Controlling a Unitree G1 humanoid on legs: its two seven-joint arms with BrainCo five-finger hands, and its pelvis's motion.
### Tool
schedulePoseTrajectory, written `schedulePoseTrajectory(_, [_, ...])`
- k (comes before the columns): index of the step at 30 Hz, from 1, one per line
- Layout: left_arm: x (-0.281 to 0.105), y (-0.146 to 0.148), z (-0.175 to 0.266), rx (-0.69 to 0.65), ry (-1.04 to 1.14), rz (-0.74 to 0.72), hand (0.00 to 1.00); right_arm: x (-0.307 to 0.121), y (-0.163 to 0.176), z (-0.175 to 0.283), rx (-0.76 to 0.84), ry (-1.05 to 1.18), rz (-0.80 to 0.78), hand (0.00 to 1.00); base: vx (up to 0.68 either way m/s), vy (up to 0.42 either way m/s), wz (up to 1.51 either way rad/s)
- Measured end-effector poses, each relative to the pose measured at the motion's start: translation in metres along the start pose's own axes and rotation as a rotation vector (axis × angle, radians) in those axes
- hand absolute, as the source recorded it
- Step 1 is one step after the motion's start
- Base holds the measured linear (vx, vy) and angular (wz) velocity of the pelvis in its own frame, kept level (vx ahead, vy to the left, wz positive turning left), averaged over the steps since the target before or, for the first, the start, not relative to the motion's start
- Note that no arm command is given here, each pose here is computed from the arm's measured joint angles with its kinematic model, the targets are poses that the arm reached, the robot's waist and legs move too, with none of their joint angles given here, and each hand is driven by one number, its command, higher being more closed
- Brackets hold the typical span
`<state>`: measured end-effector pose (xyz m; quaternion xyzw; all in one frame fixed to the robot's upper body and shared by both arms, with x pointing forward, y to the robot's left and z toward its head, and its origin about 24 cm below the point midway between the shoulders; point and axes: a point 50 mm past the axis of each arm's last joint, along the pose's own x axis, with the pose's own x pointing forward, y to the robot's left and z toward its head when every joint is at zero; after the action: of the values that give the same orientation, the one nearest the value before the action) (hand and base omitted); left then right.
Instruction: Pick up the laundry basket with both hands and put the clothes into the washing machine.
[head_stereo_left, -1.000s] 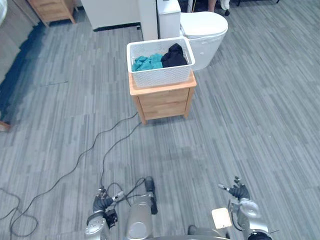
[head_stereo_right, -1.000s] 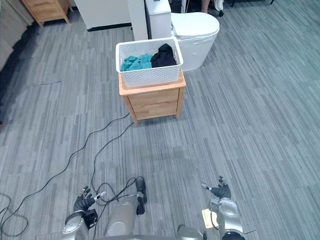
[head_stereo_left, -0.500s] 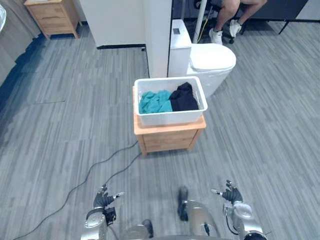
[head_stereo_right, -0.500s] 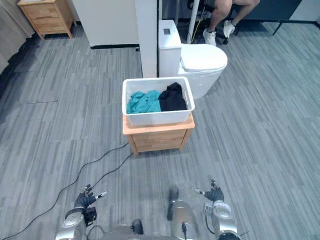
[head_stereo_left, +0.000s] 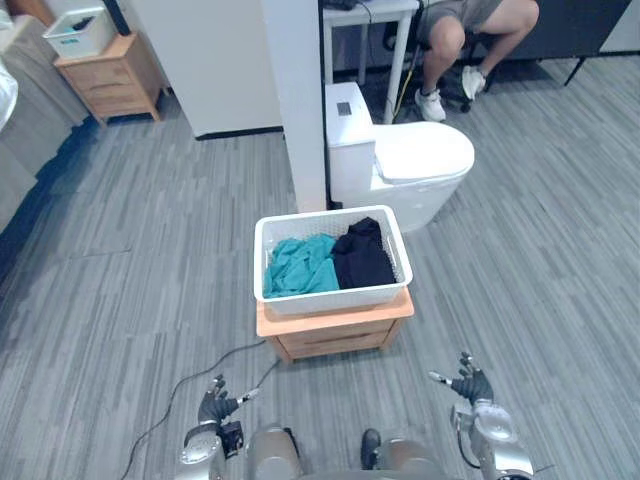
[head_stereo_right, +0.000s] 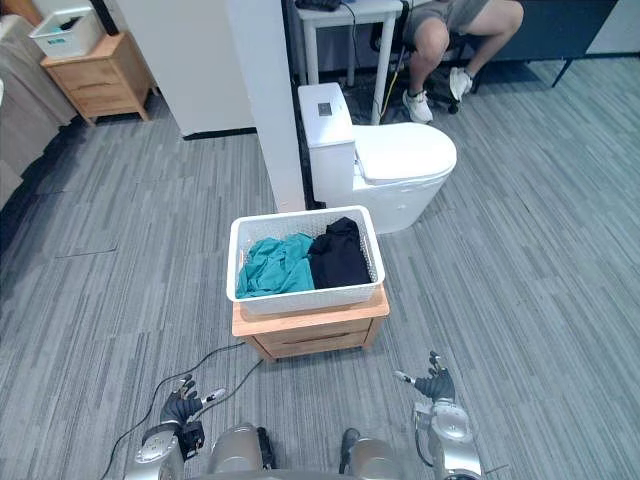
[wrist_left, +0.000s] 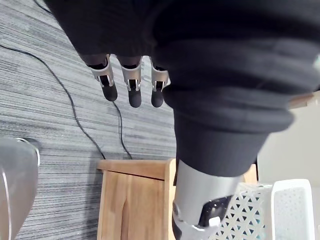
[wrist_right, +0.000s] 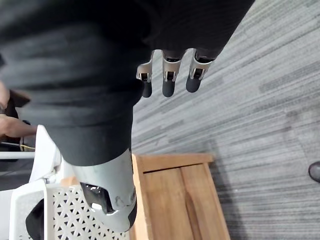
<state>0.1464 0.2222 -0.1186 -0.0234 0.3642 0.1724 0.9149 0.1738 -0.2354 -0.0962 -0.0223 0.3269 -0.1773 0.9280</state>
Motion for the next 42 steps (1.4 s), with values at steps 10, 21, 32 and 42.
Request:
schedulePoseTrajectory(10, [0.006, 0.013, 0.037, 0.018, -0.132, 0.028, 0.00, 0.014, 0.003, 0.059, -0.038, -0.188, -0.007, 0.00, 0.06, 0.062, -0.08])
schedulePoseTrajectory(21, [0.022, -0.042, 0.226, -0.025, -0.603, -0.034, 0.00, 0.032, 0.052, 0.240, -0.056, -0.550, 0.075, 0.00, -0.09, 0.020, -0.03])
schedulePoseTrajectory(32, [0.001, -0.081, 0.319, 0.064, -0.783, -0.085, 0.00, 0.014, 0.044, 0.340, 0.055, -0.662, 0.014, 0.00, -0.05, 0.019, 0.02])
schedulePoseTrajectory(42, [0.000, -0.111, 0.314, 0.221, -0.770, -0.104, 0.00, 0.018, 0.045, 0.338, 0.132, -0.597, 0.020, 0.00, 0.03, -0.008, 0.02])
